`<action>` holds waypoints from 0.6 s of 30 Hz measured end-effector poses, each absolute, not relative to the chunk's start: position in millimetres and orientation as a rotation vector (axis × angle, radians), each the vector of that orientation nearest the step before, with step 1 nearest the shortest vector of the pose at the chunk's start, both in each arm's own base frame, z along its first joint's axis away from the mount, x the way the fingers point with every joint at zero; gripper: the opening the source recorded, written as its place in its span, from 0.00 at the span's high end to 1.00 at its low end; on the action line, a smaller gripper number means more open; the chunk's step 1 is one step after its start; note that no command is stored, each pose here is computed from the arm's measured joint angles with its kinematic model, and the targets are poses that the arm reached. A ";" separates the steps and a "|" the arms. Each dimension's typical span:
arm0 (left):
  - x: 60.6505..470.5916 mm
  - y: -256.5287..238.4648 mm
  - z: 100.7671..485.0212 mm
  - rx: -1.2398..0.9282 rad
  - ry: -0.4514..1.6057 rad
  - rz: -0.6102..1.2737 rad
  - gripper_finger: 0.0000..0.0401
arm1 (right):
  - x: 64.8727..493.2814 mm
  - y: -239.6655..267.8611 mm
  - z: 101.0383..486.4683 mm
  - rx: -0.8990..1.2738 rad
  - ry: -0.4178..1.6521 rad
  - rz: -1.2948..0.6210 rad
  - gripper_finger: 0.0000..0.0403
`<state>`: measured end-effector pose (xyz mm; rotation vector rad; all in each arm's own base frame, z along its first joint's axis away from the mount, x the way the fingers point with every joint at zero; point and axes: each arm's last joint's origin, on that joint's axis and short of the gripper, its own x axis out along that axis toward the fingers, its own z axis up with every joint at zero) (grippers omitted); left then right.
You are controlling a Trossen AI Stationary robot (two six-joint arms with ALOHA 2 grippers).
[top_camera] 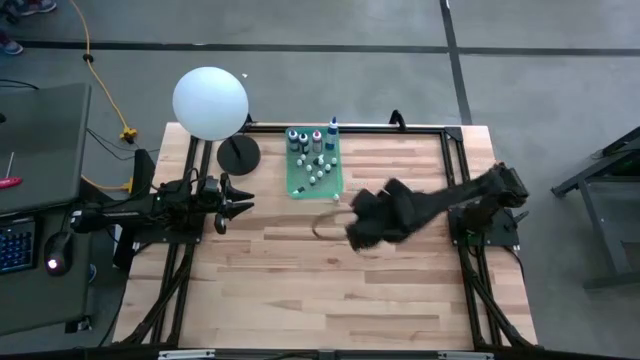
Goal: Pick & Place food coloring
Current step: Put the small orange food coloring bottle into the blue bin
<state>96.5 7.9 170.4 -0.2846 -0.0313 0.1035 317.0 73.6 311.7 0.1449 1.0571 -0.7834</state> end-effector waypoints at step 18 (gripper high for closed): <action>96.4 7.9 170.5 -0.285 -0.032 0.103 0.68 | 262.8 182.9 193.6 0.480 0.670 -0.656 0.57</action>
